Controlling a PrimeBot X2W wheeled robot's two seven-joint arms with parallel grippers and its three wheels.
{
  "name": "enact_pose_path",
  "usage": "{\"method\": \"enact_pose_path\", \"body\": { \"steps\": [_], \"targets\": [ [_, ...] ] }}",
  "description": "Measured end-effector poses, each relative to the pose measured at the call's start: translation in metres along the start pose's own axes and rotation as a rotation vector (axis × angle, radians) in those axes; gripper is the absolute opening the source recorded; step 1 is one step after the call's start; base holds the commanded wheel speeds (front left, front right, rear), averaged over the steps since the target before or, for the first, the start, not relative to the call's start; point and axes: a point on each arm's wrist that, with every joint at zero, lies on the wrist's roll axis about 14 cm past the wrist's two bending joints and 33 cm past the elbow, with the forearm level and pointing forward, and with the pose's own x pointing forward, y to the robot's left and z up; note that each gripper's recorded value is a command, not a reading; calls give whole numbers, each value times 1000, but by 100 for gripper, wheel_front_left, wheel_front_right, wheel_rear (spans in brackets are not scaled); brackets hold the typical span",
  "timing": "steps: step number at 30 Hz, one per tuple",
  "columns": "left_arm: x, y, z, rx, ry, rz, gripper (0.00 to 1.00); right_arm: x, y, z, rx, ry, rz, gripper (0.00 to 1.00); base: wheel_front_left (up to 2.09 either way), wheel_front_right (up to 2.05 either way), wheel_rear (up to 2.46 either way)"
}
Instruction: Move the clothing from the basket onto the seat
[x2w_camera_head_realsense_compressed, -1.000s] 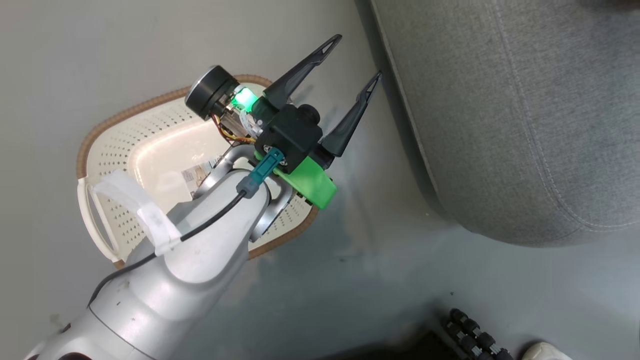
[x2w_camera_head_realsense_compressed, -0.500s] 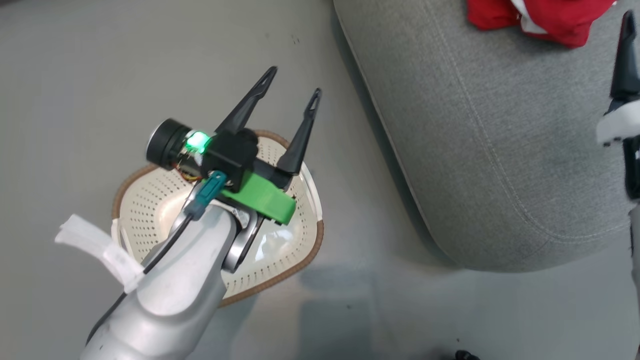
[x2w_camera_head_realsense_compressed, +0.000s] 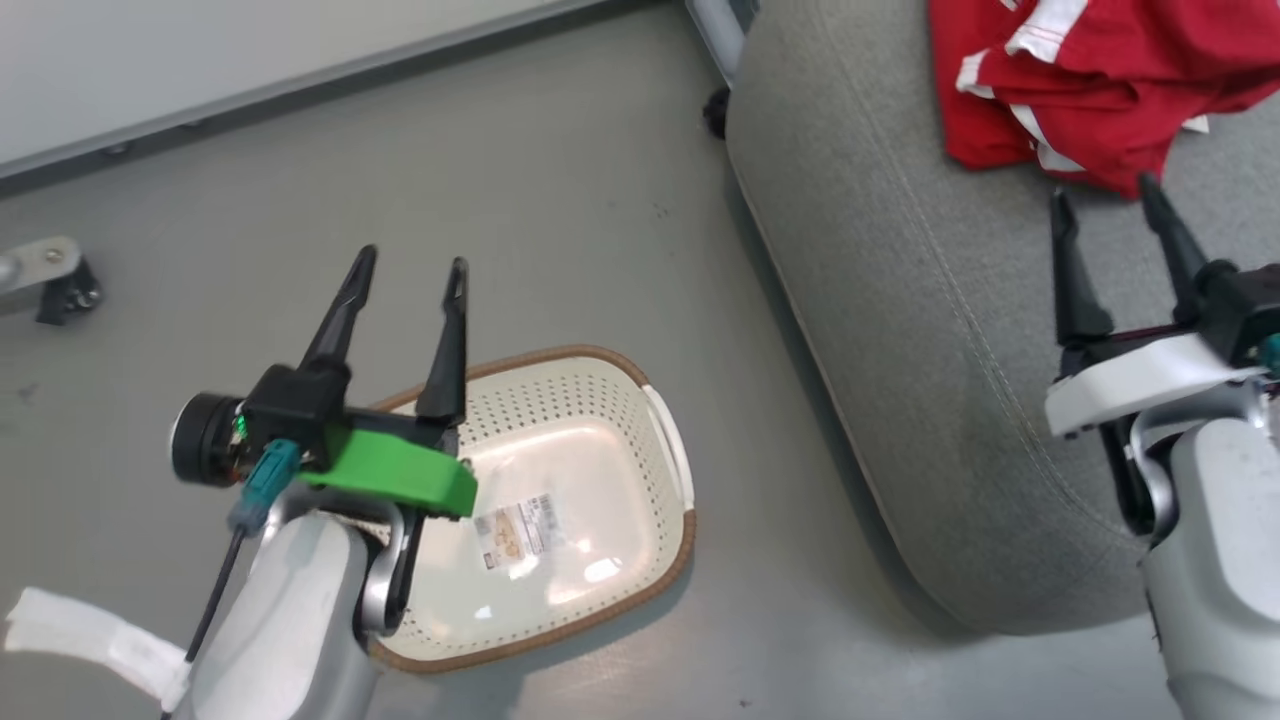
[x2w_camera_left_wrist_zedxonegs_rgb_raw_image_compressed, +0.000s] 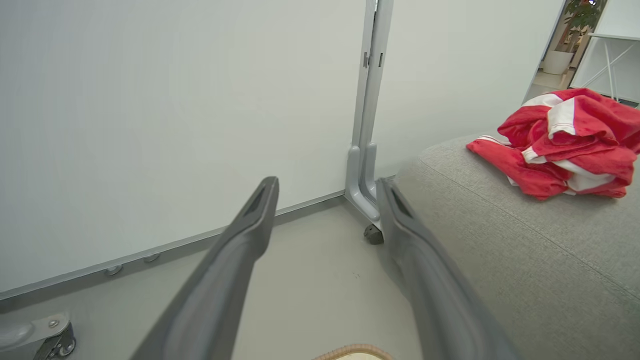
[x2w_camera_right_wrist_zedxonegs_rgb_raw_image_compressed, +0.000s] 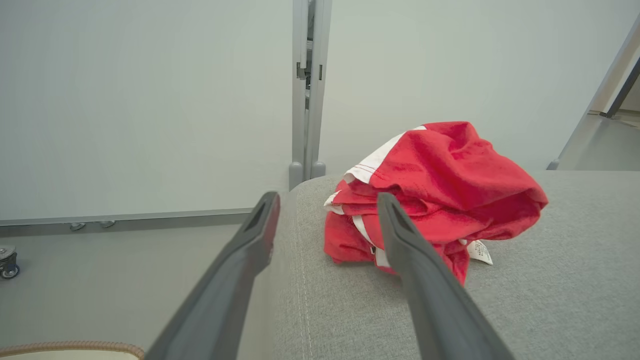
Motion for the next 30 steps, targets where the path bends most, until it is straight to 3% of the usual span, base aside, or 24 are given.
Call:
{"method": "enact_pose_path", "body": {
  "steps": [13,20,30],
  "targets": [
    [-82,75,33,27,-58,301,100,-12,99,22,105,-58,219,100,0,0,0],
    [-127,88,38,42,-63,381,100,-31,127,29,136,-72,271,100,0,0,0],
    [-155,83,45,51,-87,404,100,-60,141,39,153,-90,299,100,0,0,0]
  ]
}}
